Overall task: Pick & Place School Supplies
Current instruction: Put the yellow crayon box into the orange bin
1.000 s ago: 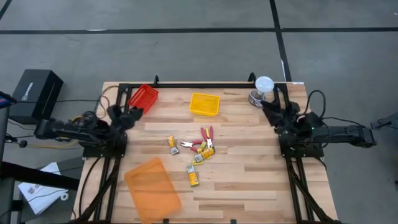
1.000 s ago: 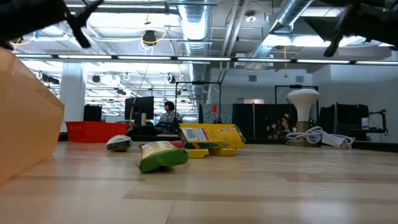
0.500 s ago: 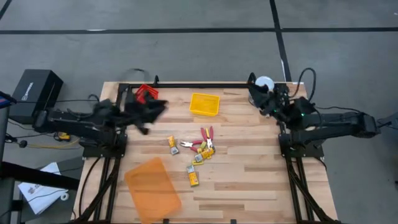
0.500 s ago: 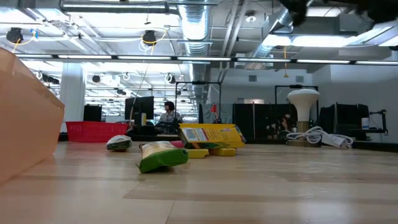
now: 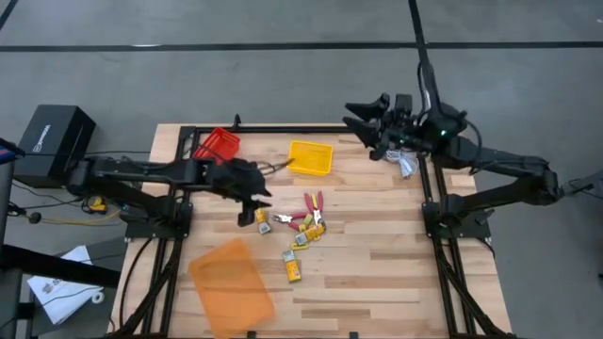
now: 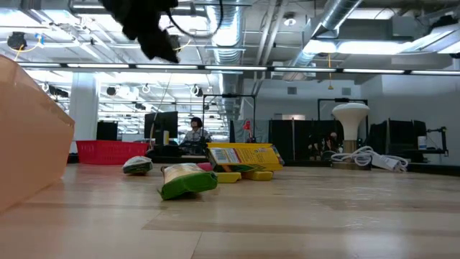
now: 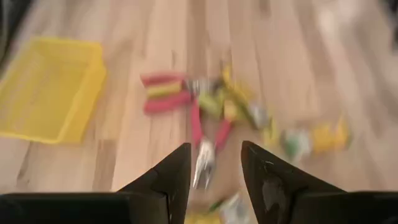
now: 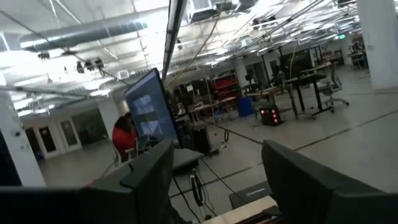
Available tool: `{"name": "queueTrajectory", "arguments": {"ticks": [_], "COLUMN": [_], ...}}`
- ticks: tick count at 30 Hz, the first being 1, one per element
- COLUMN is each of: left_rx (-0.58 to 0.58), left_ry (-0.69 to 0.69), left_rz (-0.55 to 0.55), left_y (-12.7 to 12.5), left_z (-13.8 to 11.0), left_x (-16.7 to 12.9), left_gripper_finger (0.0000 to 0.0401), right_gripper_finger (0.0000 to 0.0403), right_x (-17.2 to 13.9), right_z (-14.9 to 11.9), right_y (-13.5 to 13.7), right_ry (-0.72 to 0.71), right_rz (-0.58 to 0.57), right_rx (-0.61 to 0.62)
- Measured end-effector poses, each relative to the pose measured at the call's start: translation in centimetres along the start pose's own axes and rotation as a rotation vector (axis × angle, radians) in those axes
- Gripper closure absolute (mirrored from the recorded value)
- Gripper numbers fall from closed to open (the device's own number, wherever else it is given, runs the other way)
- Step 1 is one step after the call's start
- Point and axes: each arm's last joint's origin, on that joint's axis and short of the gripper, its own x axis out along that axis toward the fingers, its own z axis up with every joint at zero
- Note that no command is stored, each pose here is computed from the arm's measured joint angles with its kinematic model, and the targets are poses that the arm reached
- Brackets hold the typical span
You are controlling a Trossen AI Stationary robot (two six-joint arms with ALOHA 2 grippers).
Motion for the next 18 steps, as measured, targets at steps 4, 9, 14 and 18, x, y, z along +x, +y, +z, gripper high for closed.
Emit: {"name": "queueTrajectory", "arguments": {"ticks": [4, 9, 14, 18], "left_rx": [0.224, 0.414, 0.552, 0.595], "left_ry": [0.110, 0.195, 0.295, 0.380], "left_rz": [-0.032, -0.075, -0.130, -0.163], "left_y": [-0.6, -1.0, -1.5, -1.5], "left_z": [-0.8, -1.4, -2.3, -3.1], "left_x": [1.6, 2.8, 4.2, 5.5], "left_gripper_finger": [0.0265, 0.0265, 0.0265, 0.0265], "right_gripper_finger": [0.0168, 0.0168, 0.0168, 0.0168], "right_x": [0.2, -0.2, -0.3, 0.1], "right_z": [1.8, 2.7, 2.8, 2.3], "right_y": [0.5, 0.8, 0.9, 1.0], "right_ry": [0.018, 0.003, -0.002, 0.016], "right_rz": [0.000, 0.006, 0.007, 0.014], "right_rx": [-0.030, -0.028, 0.011, 0.018]}}
